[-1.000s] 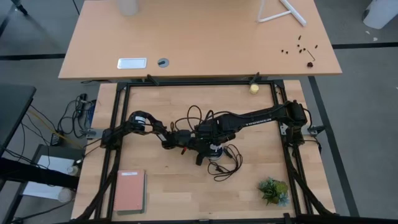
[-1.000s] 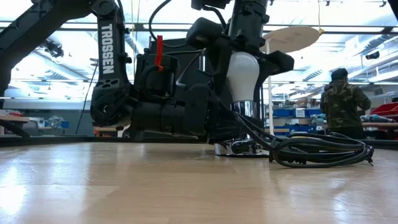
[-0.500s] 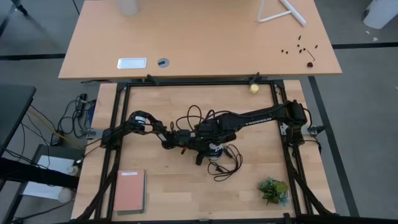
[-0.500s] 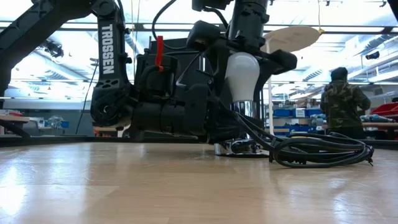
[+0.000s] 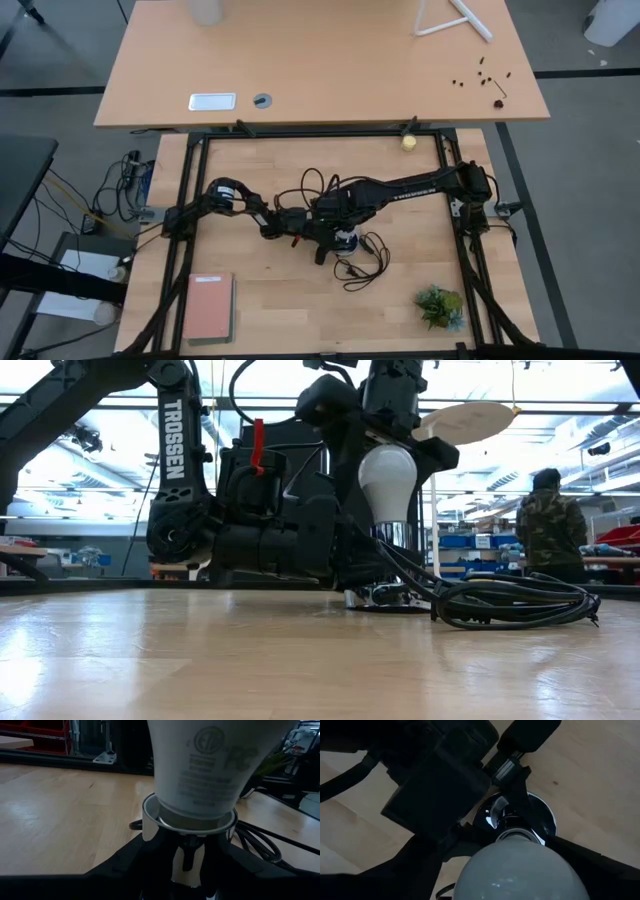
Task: Screw lightbulb
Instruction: Insert the white lightbulb into the silver lamp
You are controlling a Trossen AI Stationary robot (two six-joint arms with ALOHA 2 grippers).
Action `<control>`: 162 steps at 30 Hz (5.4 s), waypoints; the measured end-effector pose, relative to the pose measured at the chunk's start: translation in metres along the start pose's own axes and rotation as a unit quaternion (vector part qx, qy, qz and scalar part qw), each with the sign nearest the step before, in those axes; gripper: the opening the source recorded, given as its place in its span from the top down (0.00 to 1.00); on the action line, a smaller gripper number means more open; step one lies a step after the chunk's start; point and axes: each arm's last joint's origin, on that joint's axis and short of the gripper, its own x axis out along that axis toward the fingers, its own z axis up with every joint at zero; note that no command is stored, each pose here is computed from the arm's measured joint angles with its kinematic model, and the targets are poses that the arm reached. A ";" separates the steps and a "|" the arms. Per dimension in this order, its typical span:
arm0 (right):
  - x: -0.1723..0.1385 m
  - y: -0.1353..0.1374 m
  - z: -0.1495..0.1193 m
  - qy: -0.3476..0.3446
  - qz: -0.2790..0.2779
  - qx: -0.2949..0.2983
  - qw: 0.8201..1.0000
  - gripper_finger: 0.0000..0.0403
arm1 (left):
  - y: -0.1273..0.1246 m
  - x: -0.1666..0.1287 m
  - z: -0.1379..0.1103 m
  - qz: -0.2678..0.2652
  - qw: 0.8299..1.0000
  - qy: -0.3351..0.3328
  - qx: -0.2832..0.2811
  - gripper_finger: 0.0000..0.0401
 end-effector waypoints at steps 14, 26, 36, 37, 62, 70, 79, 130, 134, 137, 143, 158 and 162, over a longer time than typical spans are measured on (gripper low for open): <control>-0.006 -0.006 0.010 0.016 0.017 -0.026 0.999 0.10 | 0.000 0.000 0.000 0.000 1.000 0.000 -0.003 0.53; -0.007 -0.012 0.020 0.046 0.043 -0.155 0.986 0.10 | 0.000 0.000 0.000 -0.001 1.000 0.001 0.008 0.53; -0.007 -0.010 0.017 0.042 0.058 -0.347 0.935 0.10 | 0.000 0.000 0.000 0.004 1.000 0.000 0.008 0.53; -0.007 -0.010 0.016 0.040 0.058 -0.363 0.929 0.10 | 0.000 0.000 0.000 0.005 1.000 0.000 0.008 0.53; -0.007 0.003 -0.014 0.002 -0.009 -0.760 0.650 0.14 | 0.000 0.000 0.000 0.006 1.000 0.000 0.007 0.53; -0.005 0.005 -0.022 0.013 -0.012 -0.825 0.565 0.14 | 0.000 0.000 -0.001 0.007 1.000 0.004 0.007 0.53; -0.003 0.004 -0.022 0.016 -0.024 -0.871 0.490 0.14 | 0.000 0.000 -0.001 0.007 1.000 0.004 0.009 0.53; 0.010 0.000 -0.018 0.024 0.018 -0.623 0.782 0.36 | 0.000 0.000 -0.001 0.004 1.000 0.005 0.019 0.53; 0.015 -0.003 -0.020 0.034 0.030 -0.555 0.830 0.36 | 0.000 0.000 -0.001 0.004 1.000 0.007 0.021 0.53; 0.020 -0.004 -0.022 0.036 0.036 -0.511 0.858 0.35 | 0.000 0.000 -0.001 0.004 1.000 0.008 0.023 0.53; 0.021 -0.003 -0.020 0.033 0.034 -0.410 0.911 0.35 | 0.000 0.000 -0.002 0.004 1.000 0.008 0.020 0.53; 0.022 -0.006 -0.016 0.002 -0.009 -0.100 0.995 0.35 | 0.000 0.000 -0.001 0.007 1.000 0.005 0.010 0.53; 0.022 -0.006 -0.016 -0.012 -0.017 -0.020 1.000 0.35 | 0.000 0.000 0.000 0.006 1.000 -0.004 0.005 0.53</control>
